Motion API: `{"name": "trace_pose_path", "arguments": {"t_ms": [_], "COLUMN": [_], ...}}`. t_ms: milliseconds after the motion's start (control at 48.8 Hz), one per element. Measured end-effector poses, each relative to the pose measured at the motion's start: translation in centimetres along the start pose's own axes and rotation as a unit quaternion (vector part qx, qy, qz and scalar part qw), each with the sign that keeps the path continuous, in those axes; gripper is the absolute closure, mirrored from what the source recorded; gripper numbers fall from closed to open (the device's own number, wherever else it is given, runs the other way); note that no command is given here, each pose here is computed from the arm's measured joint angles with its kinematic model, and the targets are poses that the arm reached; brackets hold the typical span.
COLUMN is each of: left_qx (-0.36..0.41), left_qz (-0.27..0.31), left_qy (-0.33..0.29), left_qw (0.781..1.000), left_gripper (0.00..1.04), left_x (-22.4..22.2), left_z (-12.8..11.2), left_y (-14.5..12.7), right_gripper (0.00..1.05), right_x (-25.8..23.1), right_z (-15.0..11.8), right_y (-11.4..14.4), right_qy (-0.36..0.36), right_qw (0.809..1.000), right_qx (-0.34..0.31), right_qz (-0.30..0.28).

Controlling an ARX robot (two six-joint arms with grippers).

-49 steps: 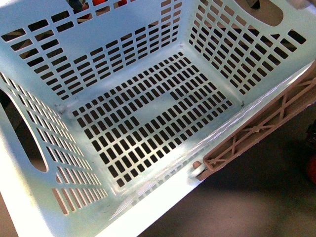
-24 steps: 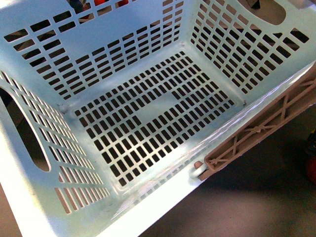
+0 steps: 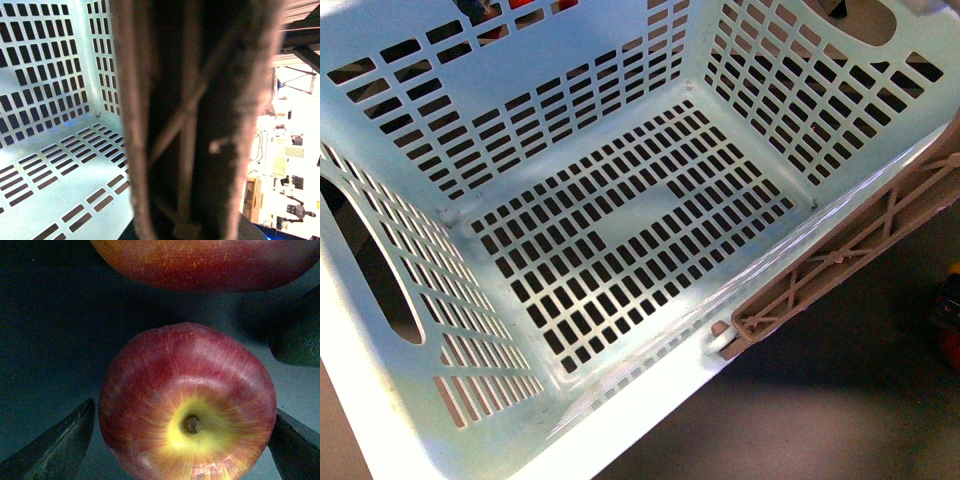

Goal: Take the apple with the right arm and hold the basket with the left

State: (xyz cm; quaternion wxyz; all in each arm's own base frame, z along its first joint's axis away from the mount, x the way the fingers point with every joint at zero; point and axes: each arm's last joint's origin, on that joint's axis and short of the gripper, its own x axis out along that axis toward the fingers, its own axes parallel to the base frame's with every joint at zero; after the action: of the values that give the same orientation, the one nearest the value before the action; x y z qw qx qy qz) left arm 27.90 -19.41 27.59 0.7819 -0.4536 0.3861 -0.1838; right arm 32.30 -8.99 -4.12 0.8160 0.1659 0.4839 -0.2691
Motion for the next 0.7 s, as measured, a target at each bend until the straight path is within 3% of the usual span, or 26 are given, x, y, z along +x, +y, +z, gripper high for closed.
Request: {"name": "trace_pose_path", "arguments": {"t_ms": [287,513,697], "left_qx": [0.0,0.0,0.0], "left_qz": [0.0,0.0,0.0], "left_qy": [0.0,0.0,0.001], "left_qw": [1.0,1.0,1.0], "left_gripper": [0.99,0.99,0.99], "left_x": [0.0,0.0,0.0], "left_z": [0.0,0.0,0.0], "left_y": [0.0,0.0,0.0], "right_gripper": [0.28,0.3,0.3], "right_x": [-2.7,-7.7,-14.7], "right_z": [-0.1,1.9,4.7], "right_y": [-1.0,-1.3,-0.2], "right_qy": [-0.008,-0.058,-0.129], "right_qw": [1.0,0.996,0.985], "right_qx": [0.0,-0.005,-0.018], "right_qz": [0.021,0.062,0.115]}}
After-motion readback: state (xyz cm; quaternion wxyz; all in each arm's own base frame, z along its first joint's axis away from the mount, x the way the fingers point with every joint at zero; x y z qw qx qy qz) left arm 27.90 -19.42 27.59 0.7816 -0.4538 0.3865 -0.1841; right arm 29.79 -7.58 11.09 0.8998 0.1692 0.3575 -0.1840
